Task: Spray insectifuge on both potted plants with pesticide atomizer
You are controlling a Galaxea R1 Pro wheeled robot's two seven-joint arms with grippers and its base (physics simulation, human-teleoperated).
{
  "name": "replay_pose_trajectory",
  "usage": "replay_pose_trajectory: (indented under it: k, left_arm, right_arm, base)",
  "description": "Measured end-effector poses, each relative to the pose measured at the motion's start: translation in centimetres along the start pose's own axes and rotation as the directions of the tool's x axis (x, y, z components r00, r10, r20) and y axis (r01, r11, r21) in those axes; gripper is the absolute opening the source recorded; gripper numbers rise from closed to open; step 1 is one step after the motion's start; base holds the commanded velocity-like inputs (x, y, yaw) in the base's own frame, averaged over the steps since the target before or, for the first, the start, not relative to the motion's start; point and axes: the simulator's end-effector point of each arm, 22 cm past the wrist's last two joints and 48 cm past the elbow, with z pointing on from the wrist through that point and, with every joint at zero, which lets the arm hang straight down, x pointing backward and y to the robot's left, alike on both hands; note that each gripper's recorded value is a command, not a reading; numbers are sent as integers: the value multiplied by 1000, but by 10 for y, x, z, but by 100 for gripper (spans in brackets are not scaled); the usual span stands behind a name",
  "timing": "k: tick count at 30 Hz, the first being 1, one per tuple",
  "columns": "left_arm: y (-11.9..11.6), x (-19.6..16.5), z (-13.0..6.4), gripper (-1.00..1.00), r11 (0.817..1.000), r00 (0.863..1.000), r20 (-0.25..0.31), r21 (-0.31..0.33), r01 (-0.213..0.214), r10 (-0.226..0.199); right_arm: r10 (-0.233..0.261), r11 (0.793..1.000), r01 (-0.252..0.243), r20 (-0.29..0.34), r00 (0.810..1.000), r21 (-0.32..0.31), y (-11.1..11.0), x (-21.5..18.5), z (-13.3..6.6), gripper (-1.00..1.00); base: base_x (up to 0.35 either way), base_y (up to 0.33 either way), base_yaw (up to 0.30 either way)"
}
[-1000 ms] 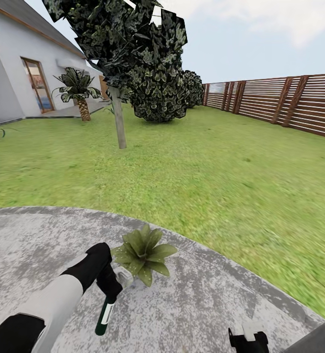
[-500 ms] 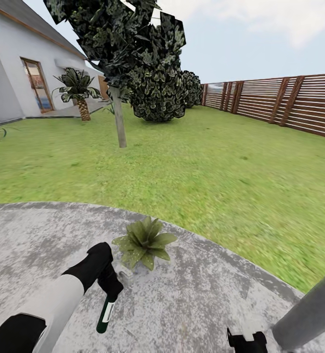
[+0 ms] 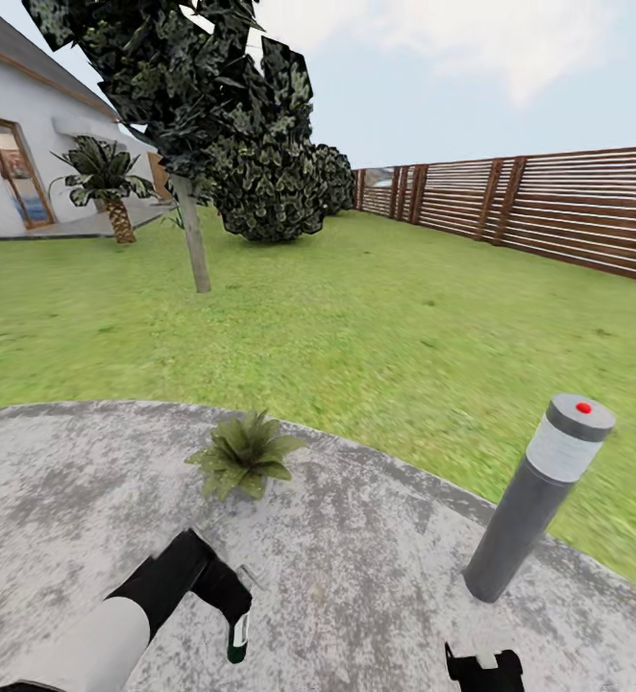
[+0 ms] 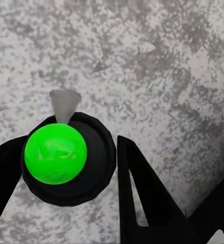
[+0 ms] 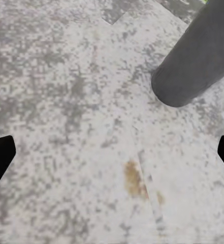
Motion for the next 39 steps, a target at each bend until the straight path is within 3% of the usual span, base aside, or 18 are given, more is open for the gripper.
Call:
replay_pose_trajectory:
  k: [4,7,13,18,21,25,31,39]
  left_arm:
    - [-4,22,19,-100,999,1000,18,-44,8,-7]
    - [-12,20,26,-100,1000,996,89,-23,21,-19]
    - [3,37,35,-100,987,988,130,-121,105,-89]
    - [-2,39,39,-100,983,962,246,-110,149,-118]
    - [8,51,40,-100,969,949,277,-147,200,-154]
    - [16,58,39,-100,956,940,291,-179,234,-176]
    - [16,58,39,-100,955,940,293,-179,235,-176]
    - [15,58,39,-100,955,939,292,-178,238,-179]
  right_arm:
    - [0,1000,0,4,1000,-1,0,-2,0,100]
    - [-1,1000,1,7,1000,-1,0,-3,0,100]
    - [-1,1000,1,12,1000,-1,0,-6,-1,100]
    - [0,1000,0,16,1000,0,-1,-8,-1,100]
    - [0,1000,0,17,1000,-1,0,-8,-1,100]
    - [-2,1000,2,19,1000,-3,0,-9,-1,100]
    - [-2,1000,2,19,1000,-1,0,-9,-2,100]
    - [-2,1000,2,18,1000,-1,0,-8,-2,100]
  base:
    - [-315,-120,-227]
    - [-296,-147,-227]
    - [-279,-169,-227]
    - [-278,-170,-223]
    - [-277,-170,-86]
    - [-247,-191,-10]
    - [-37,-264,-25]
    - [112,-276,-248]
